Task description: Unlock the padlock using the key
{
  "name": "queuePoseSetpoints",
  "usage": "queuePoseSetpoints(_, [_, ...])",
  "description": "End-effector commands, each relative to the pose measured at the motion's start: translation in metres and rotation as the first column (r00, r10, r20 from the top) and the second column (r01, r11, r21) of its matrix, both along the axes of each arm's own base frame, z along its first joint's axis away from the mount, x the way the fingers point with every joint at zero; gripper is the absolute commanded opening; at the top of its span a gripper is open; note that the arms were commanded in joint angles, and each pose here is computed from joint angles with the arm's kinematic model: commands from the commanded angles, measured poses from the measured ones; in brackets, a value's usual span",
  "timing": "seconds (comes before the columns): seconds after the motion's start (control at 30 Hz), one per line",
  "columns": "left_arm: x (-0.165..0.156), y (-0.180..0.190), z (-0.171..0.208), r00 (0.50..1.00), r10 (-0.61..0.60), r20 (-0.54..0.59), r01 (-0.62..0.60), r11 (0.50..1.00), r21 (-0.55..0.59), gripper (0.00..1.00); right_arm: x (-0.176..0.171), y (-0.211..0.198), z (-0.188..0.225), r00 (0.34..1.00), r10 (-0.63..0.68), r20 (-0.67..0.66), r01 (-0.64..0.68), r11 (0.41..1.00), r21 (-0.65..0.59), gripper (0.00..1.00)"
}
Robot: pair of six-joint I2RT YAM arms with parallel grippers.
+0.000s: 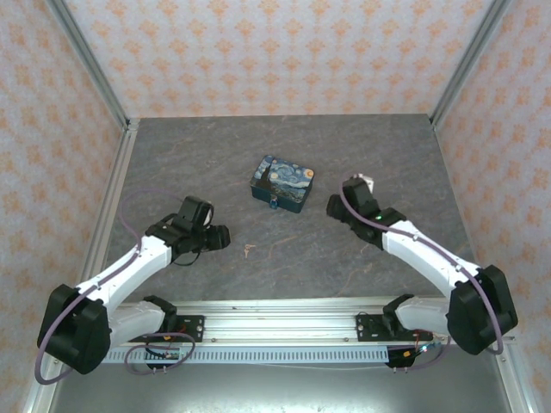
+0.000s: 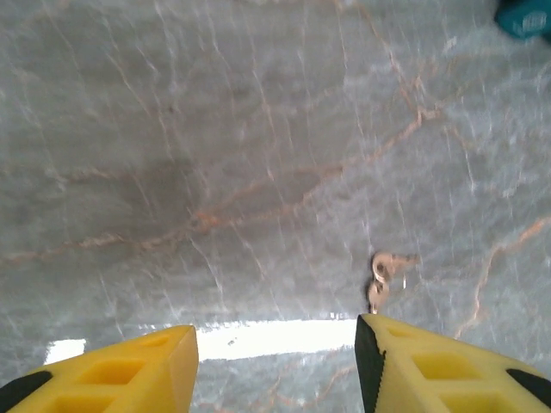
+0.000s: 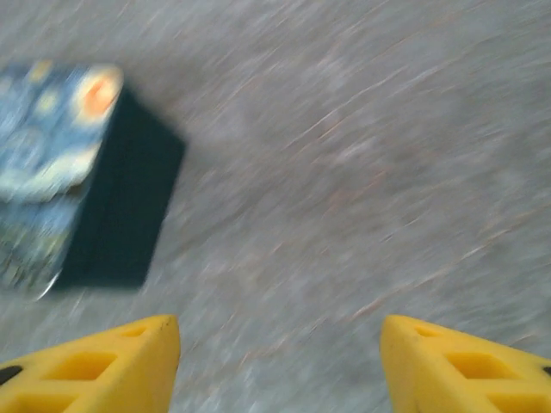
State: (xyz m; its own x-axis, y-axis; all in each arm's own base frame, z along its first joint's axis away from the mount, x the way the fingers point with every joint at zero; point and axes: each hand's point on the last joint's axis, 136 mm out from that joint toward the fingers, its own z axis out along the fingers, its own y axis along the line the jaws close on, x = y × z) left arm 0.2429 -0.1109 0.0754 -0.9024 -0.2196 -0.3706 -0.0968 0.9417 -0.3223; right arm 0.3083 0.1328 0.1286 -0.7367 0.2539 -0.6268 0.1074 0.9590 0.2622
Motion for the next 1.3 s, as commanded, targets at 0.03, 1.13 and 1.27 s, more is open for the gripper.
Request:
queuePoseSetpoints(0.03, [-0.01,-0.016,0.009,0.991,-0.127,0.042,0.127,0.992,0.008,0.54,-0.026,0.03,-0.032,0.991,0.071,-0.114,-0.067,0.997,0.04,0.57])
queuePoseSetpoints(1.13, [0.015,-0.076,-0.045,0.854,-0.472,-0.221,0.521,0.766,0.376,0.4,-0.046,0.004,-0.035,0.997,-0.039,-0.074,0.036,0.999,-0.031,0.58])
queuePoseSetpoints(1.27, [0.017,-0.073,-0.049,0.865,-0.453,-0.217,0.502,0.771,0.391,0.4,-0.047,0.001,-0.038,0.996,-0.047,-0.077,0.044,0.998,-0.039,0.58])
